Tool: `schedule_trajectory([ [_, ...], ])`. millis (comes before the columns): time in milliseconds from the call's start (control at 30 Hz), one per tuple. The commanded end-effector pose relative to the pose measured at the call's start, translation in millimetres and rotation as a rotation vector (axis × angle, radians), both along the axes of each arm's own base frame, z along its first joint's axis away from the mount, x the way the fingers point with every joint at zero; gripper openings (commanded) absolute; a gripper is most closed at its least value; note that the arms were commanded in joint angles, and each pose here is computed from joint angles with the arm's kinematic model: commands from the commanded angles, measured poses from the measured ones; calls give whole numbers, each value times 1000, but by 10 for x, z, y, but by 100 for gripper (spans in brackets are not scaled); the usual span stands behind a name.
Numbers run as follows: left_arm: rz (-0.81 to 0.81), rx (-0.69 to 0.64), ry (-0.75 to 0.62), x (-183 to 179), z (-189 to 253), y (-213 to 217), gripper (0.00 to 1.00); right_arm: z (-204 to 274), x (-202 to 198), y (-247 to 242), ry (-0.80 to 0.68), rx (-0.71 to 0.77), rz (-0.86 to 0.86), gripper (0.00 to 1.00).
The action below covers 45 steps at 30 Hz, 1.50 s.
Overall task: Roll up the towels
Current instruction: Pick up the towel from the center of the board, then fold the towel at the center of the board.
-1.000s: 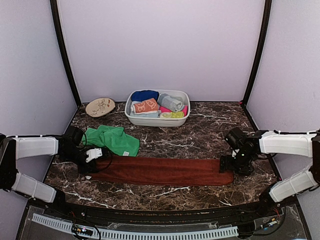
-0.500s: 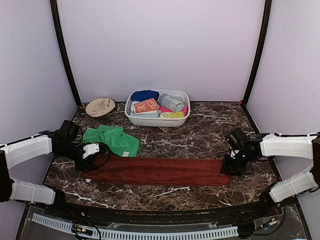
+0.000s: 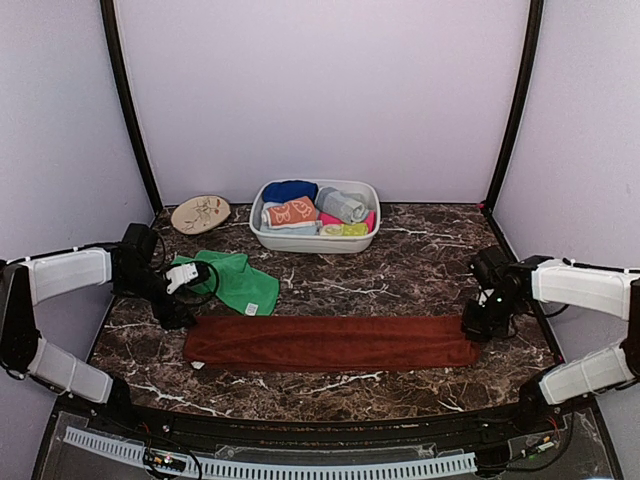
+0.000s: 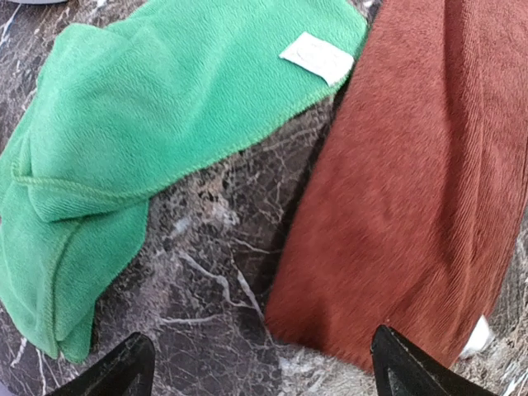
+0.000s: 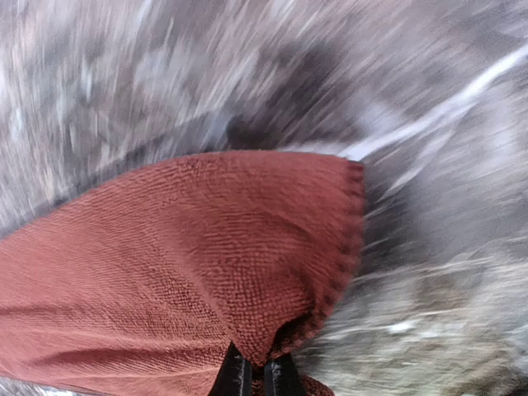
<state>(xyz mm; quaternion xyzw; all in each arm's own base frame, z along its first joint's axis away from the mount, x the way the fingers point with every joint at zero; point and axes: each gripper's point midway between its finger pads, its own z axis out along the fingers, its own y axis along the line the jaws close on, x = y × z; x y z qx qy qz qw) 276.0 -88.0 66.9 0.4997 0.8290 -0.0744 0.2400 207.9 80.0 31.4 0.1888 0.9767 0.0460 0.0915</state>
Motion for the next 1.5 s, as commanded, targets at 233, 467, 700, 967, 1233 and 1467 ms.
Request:
schedule_trajectory([
  [233,148,-94,-201,250,708,150,99,742,442,-588,-114,-153,-45,0],
  [467,116,-68,-103,170,559,157,96,970,543,288,-110,-97,251,0],
  [700,168,-66,-87,268,535,191,94,1053,407,1788,-96,59,583,0],
  [967,213,-34,-85,310,504,305,91,854,341,2998,-51,152,800,0],
  [1233,221,-28,-78,269,447,334,90,829,290,3665,-39,209,910,0],
  [1467,215,-27,-71,252,379,330,90,866,158,3828,-23,248,950,0],
])
